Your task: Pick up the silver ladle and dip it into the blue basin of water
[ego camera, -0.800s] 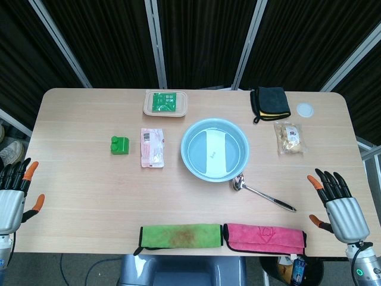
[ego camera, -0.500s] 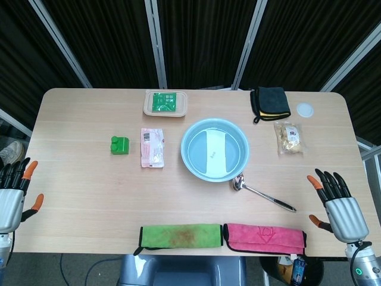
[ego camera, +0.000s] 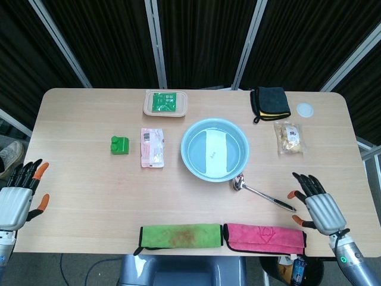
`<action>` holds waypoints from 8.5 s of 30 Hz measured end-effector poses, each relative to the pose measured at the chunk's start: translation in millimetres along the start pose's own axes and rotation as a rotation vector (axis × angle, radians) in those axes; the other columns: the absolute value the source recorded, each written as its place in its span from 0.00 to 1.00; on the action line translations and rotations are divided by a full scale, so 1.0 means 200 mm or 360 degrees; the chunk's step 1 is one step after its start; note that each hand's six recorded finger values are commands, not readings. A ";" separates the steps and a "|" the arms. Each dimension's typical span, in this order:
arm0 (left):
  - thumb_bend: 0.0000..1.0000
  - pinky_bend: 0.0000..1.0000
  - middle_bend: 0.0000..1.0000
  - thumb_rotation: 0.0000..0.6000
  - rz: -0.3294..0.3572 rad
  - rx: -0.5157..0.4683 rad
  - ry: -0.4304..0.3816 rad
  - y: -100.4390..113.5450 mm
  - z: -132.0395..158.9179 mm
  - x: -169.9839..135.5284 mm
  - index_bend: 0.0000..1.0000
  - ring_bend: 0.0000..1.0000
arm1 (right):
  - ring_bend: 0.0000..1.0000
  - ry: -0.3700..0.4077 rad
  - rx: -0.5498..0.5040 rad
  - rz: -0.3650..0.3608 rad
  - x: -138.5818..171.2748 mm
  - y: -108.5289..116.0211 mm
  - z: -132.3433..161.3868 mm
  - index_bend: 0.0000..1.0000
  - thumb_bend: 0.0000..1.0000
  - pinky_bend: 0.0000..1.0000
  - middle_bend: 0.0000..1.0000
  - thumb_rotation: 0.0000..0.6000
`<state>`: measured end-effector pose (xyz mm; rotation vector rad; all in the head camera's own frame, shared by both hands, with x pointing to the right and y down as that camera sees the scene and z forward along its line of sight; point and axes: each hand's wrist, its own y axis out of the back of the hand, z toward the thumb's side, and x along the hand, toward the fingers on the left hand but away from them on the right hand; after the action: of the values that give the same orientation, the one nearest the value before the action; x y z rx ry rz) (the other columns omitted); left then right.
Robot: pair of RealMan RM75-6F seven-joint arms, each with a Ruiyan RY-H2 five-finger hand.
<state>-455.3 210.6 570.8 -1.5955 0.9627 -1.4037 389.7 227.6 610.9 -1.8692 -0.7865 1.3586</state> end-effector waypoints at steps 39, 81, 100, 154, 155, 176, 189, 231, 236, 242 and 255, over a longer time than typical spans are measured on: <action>0.26 0.00 0.00 1.00 0.0075 -0.0206 -0.0030 0.11 -0.07 -0.01 0.00 0.00 | 0.00 -0.0230 0.0084 0.0364 -0.43 -0.31 -0.06 0.42 0.29 0.00 0.00 1.00; 0.23 0.00 0.00 1.00 0.0174 -0.0153 0.0027 0.12 -0.10 0.01 0.00 0.00 | 0.00 -0.0255 0.0095 0.0460 -0.51 -0.49 -0.05 0.37 0.29 0.00 0.00 1.00; 0.23 0.00 0.00 1.00 0.0172 -0.0170 0.0017 0.13 -0.10 0.01 0.00 0.00 | 0.00 -0.0260 0.0095 0.0485 -0.50 -0.55 -0.02 0.45 0.29 0.00 0.00 1.00; 0.23 0.00 0.00 1.00 0.0189 -0.0171 -0.0014 0.15 -0.09 -0.02 0.01 0.00 | 0.00 -0.0253 0.0334 0.0334 -0.41 -0.29 0.01 0.70 0.42 0.00 0.00 1.00; 0.23 0.00 0.00 1.00 0.0189 -0.0173 -0.0016 0.15 -0.09 -0.02 0.01 0.00 | 0.00 -0.0255 0.0340 0.0331 -0.40 -0.28 0.01 0.70 0.42 0.00 0.00 1.00; 0.23 0.00 0.00 1.00 0.0168 -0.0186 -0.0044 0.14 -0.07 -0.03 0.01 0.00 | 0.00 -0.0345 0.0359 0.0326 -0.34 0.04 -0.01 0.74 0.46 0.00 0.04 1.00; 0.23 0.00 0.00 1.00 0.0163 -0.0172 -0.0037 0.13 -0.07 -0.02 0.01 0.00 | 0.00 -0.0411 0.0396 0.0234 -0.39 0.40 0.02 0.74 0.46 0.00 0.04 1.00; 0.23 0.00 0.00 1.00 0.0187 -0.0126 0.0156 0.12 -0.19 0.05 0.02 0.00 | 0.00 -0.0345 0.0437 0.0435 -1.24 0.36 0.48 0.74 0.46 0.00 0.05 1.00; 0.23 0.00 0.00 1.00 0.0174 -0.0117 0.0168 0.11 -0.19 0.06 0.02 0.00 | 0.00 -0.0338 0.0428 0.0474 -1.30 0.29 0.47 0.74 0.47 0.00 0.05 1.00; 0.23 0.00 0.00 1.00 0.0160 -0.0129 0.0170 0.10 -0.20 0.07 0.02 0.00 | 0.00 -0.0316 0.0417 0.0510 -1.32 0.20 0.49 0.74 0.47 0.00 0.06 1.00; 0.23 0.00 0.00 1.00 0.0174 -0.0187 0.0161 0.14 -0.22 0.06 0.02 0.00 | 0.00 -0.0298 0.0429 0.0544 -1.31 0.10 0.55 0.74 0.46 0.00 0.06 1.00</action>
<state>-499.6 185.3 554.3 -1.5437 1.1935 -1.3849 214.9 27.8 713.1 -1.7299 -0.3547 1.7761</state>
